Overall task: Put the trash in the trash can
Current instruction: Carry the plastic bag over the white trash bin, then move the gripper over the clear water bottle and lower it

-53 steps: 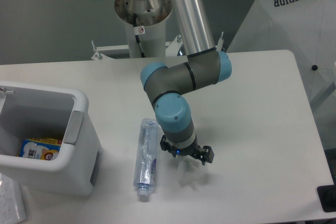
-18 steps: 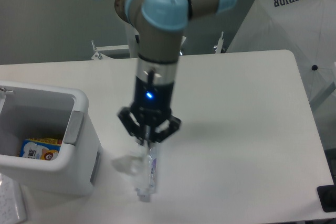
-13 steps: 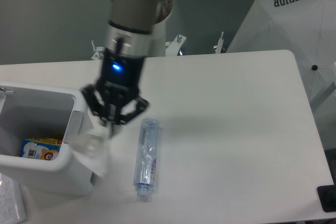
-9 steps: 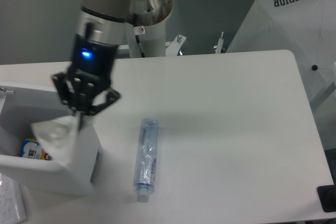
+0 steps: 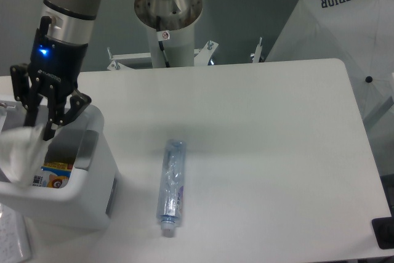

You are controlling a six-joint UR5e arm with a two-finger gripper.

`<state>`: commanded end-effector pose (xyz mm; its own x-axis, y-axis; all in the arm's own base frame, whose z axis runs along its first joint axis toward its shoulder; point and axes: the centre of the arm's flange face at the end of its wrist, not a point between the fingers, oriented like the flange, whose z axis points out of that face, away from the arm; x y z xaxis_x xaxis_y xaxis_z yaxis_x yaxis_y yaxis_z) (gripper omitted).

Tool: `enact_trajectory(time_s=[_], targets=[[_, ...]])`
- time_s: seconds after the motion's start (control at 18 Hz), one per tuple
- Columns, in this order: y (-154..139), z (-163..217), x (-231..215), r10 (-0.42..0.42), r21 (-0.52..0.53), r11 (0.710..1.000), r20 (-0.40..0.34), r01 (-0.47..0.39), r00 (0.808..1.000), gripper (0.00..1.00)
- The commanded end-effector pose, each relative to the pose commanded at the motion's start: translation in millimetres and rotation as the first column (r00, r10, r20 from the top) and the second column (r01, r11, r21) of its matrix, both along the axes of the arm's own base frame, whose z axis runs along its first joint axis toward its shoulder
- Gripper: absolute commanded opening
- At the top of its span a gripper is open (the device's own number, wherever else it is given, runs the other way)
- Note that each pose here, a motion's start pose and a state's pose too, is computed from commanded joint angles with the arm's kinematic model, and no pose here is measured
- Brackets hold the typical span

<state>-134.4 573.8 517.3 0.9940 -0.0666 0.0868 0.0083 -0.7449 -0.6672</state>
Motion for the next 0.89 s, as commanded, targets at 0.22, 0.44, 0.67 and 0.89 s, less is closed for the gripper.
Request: enact_trajectory(time_s=[0.22, 0.44, 0.67, 0.89], targets=[[0, -2, -13, 0.022, -0.001, 1.0, 0.0, -0.022, 1.0, 1.0], [-7, -22, -88, 0.146, -0.026, 0.989, 0.033, -0.145, 0.989, 1.0], [-13, -45, -151, 0.261, -0.064, 0.964, 0.079, -0.256, 0.962, 1.0], [-7, -63, -213, 0.374, -0.096, 0.926, 0.123, -0.364, 0.919, 1.0]])
